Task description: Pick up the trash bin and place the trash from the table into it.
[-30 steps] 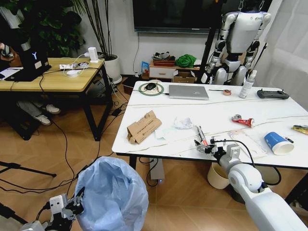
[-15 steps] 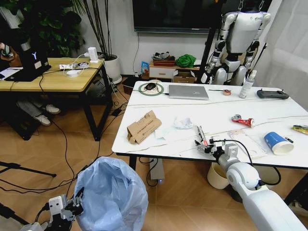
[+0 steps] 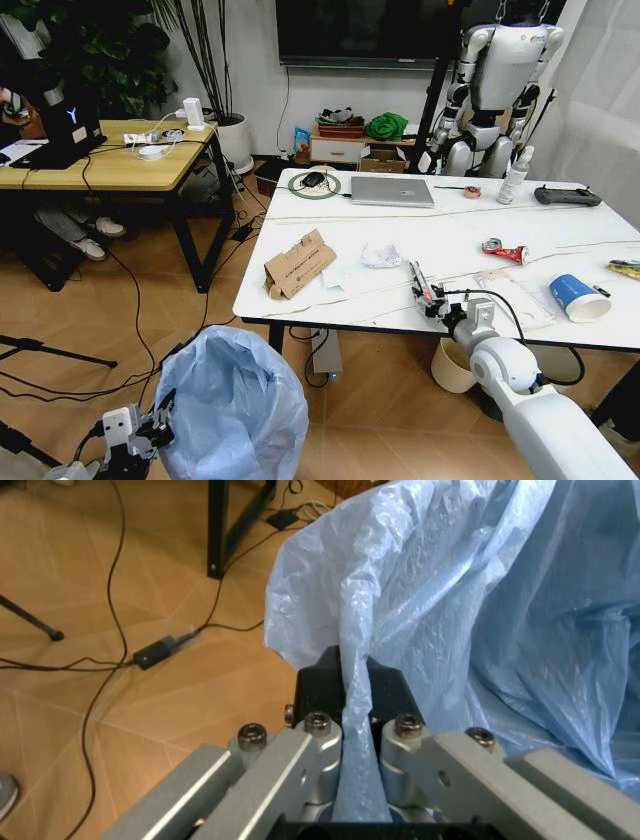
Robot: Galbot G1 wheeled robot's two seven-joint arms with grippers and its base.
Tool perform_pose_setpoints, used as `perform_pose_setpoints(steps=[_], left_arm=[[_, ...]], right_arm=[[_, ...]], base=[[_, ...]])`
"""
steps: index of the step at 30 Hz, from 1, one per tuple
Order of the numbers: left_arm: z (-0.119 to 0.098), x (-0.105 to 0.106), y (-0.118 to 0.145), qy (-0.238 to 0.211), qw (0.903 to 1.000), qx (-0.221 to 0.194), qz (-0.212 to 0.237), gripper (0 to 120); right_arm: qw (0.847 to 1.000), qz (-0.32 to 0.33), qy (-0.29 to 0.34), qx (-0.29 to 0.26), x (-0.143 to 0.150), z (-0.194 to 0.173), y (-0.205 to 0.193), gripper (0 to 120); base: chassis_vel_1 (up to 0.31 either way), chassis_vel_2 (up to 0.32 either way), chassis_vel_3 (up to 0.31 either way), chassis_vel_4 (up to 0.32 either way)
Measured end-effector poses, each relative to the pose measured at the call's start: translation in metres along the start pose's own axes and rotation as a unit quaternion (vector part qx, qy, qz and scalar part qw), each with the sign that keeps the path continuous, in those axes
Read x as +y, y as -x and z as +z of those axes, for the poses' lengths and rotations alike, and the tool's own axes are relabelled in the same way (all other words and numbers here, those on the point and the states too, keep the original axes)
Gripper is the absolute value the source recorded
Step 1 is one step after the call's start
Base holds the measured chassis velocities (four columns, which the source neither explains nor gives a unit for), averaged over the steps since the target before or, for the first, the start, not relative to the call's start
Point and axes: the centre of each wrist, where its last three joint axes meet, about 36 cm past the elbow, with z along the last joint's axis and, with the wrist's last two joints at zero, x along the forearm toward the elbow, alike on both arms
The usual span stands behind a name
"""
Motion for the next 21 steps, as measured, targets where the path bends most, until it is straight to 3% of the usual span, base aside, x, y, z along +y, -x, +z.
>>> perform_pose_setpoints(steps=[6, 16, 19, 21], left_arm=[[0.000, -0.002, 0.003, 0.003, 1.0000, 0.001, 0.007, 0], [0.006, -0.006, 0.010, 0.004, 0.9995, 0.023, 0.023, 0], [0.005, -0.008, 0.009, 0.002, 0.9991, 0.029, 0.030, 0], [0.004, -0.008, 0.008, 0.002, 0.9990, 0.030, 0.033, 0]], right_arm=[[1.000, 0.012, 0.011, -0.013, -0.002, -0.008, -0.014, 5], [0.998, 0.032, 0.023, -0.054, -0.021, -0.021, -0.064, 0], [0.990, -0.026, 0.050, -0.126, -0.006, -0.045, -0.087, 0], [0.975, -0.107, 0.071, -0.184, 0.024, -0.062, -0.099, 0]], base=[[0.000, 0.000, 0.000, 0.000], [0.000, 0.000, 0.000, 0.000], [0.000, 0.000, 0.000, 0.000], [0.000, 0.000, 0.000, 0.000]])
